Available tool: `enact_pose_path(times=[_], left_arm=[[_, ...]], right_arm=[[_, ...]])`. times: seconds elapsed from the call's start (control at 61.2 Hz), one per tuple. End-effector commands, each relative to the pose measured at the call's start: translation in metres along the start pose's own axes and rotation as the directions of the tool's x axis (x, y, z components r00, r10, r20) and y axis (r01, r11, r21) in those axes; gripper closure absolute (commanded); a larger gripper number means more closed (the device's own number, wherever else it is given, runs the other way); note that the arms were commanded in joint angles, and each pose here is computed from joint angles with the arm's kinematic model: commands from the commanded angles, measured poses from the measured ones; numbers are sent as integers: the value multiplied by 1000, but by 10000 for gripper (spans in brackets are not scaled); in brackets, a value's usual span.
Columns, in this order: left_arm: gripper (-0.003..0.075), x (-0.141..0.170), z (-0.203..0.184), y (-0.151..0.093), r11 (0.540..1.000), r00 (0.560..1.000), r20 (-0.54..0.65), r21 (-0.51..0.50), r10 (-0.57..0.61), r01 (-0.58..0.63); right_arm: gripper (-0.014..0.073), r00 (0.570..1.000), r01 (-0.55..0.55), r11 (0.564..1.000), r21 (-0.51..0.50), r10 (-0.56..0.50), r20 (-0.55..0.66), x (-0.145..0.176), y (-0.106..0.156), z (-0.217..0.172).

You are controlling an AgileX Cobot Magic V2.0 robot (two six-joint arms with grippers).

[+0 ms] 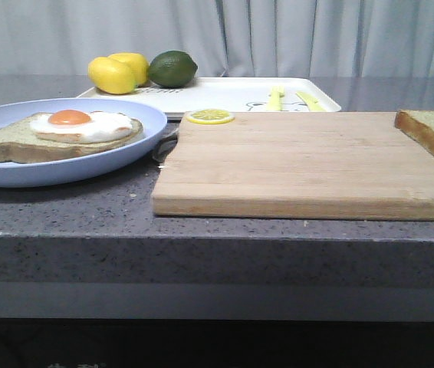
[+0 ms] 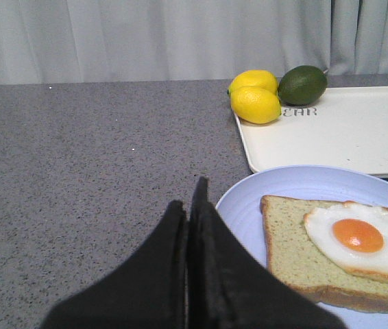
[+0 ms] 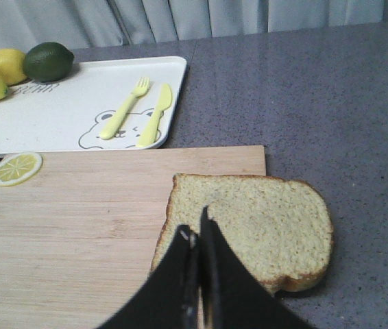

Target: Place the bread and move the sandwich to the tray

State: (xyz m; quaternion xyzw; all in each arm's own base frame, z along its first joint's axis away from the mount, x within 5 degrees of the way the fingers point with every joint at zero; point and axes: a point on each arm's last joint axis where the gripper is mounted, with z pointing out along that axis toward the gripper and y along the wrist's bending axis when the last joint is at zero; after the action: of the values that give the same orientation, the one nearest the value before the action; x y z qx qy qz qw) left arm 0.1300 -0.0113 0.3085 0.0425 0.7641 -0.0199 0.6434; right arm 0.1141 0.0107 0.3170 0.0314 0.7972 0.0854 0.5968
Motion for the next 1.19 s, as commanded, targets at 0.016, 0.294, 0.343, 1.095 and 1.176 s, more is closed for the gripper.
enact_pose_path(times=[0.016,0.294,0.343,1.095,1.176], left_arm=[[739,-23,5,1,1000,990,141,-3,-12,12],[325,-24,12,1,1000,987,158,-3,-13,14],[202,-24,12,1,1000,987,158,-3,-13,14],[48,-24,12,1,1000,987,158,-3,-13,14],[48,-24,12,1,1000,987,158,-3,-13,14]], right_arm=[[631,993,5,1000,-9,-3,116,-20,3,0],[92,993,5,1000,-9,-3,115,-20,3,0],[9,993,5,1000,-9,-3,115,-20,3,0],[-47,939,-90,951,296,180,-293,-66,-52,88],[-47,915,-115,934,339,232,-329,-67,-67,105]])
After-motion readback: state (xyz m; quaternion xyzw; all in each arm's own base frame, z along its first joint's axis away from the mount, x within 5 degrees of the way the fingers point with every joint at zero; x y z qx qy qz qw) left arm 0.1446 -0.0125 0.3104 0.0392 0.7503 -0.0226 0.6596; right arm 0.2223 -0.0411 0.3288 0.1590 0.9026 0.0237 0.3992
